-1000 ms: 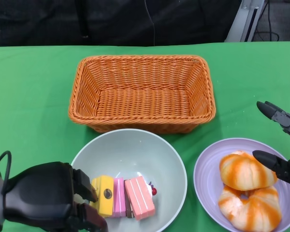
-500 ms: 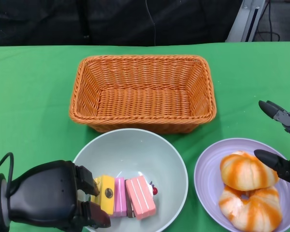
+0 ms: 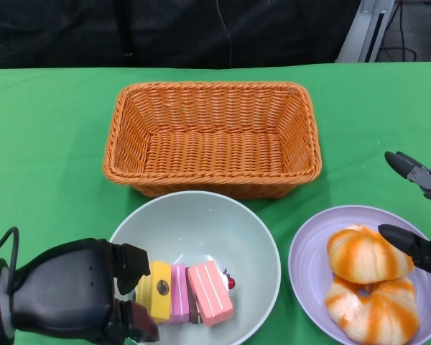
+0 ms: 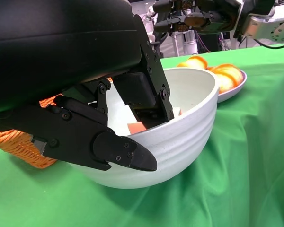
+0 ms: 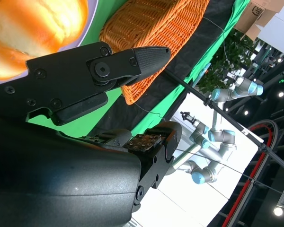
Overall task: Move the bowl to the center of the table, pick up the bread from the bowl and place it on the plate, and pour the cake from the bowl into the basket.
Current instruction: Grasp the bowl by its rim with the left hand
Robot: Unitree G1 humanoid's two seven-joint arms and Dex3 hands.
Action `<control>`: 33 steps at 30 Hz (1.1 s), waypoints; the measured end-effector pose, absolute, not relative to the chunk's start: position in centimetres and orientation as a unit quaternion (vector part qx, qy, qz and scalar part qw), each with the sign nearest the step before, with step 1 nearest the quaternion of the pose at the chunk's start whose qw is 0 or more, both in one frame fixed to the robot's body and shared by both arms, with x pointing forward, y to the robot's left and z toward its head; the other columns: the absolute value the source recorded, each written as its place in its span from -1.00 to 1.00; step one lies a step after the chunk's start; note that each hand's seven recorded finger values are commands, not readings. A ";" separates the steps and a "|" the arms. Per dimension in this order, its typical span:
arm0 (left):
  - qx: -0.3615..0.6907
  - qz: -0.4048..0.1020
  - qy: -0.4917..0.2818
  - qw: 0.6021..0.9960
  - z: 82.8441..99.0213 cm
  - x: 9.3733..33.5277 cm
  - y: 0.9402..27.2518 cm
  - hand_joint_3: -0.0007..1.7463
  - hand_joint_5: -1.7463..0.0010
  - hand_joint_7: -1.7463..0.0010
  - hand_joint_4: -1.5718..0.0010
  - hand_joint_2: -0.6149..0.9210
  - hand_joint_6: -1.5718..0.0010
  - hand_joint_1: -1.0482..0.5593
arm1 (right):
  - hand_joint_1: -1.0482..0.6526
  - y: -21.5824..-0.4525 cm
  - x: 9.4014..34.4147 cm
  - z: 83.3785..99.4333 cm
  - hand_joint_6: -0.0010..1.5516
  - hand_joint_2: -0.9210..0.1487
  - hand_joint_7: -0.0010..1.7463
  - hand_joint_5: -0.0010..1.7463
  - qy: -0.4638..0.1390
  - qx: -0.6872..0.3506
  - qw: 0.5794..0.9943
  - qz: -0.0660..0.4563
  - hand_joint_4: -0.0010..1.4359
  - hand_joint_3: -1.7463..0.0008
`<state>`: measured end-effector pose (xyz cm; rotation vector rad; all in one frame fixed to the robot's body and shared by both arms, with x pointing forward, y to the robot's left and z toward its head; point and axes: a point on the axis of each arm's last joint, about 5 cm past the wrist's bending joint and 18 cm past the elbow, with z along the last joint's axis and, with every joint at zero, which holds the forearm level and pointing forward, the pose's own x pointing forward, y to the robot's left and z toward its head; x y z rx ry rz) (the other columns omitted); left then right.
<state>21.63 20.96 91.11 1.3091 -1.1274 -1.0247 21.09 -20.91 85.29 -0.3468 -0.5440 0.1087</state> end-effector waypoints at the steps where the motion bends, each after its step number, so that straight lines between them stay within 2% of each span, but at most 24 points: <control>1: 0.550 -0.430 -0.473 0.537 91.1 21.6 21.0 -1.00 -0.44 0.84 0.09 0.95 -0.42 -0.21 | -0.47 -20.9 21.1 85.3 -0.36 -1.00 -0.99 -0.83 -0.267 -0.170 0.947 0.053 -0.31 0.83; 6: 0.547 -0.433 -0.467 0.543 91.0 21.6 21.2 -1.00 -0.43 0.83 0.09 0.95 -0.41 -0.18 | -0.47 -21.0 21.1 85.3 -0.36 -1.00 -0.99 -0.84 -0.267 -0.170 0.947 0.049 -0.32 0.82; 8: 0.546 -0.431 -0.465 0.548 91.0 21.6 21.3 -1.00 -0.36 0.82 0.09 0.96 -0.40 -0.17 | -0.48 -21.0 21.1 85.3 -0.36 -1.00 -1.00 -0.84 -0.267 -0.170 0.947 0.049 -0.32 0.81; 12: 0.551 -0.429 -0.457 0.552 90.8 21.7 21.5 -1.00 0.07 0.81 -0.01 0.99 -0.32 -0.16 | -0.48 -21.1 21.1 85.3 -0.37 -1.00 -1.00 -0.84 -0.267 -0.171 0.947 0.051 -0.32 0.81; 14: 0.555 -0.425 -0.453 0.553 90.7 21.7 21.6 -0.99 0.30 0.87 -0.08 1.00 -0.29 -0.17 | -0.47 -21.1 21.1 85.4 -0.36 -1.00 -0.99 -0.83 -0.267 -0.171 0.947 0.050 -0.31 0.81; 16: 0.563 -0.422 -0.450 0.550 90.6 21.8 21.8 -0.99 0.41 0.91 -0.07 1.00 -0.26 -0.18 | -0.47 -21.2 21.1 85.4 -0.36 -1.00 -0.99 -0.83 -0.267 -0.171 0.947 0.048 -0.31 0.81; 24: 0.569 -0.404 -0.450 0.556 90.2 22.0 22.1 -0.91 0.50 0.98 -0.03 1.00 -0.15 -0.18 | -0.47 -21.2 21.1 85.4 -0.35 -1.00 -0.99 -0.84 -0.267 -0.172 0.947 0.050 -0.31 0.81; 33: 0.577 -0.406 -0.452 0.546 89.8 22.3 21.9 -0.96 0.53 0.99 -0.02 1.00 -0.14 -0.26 | -0.48 -21.4 21.1 85.5 -0.36 -1.00 -1.00 -0.84 -0.267 -0.165 0.948 0.049 -0.31 0.82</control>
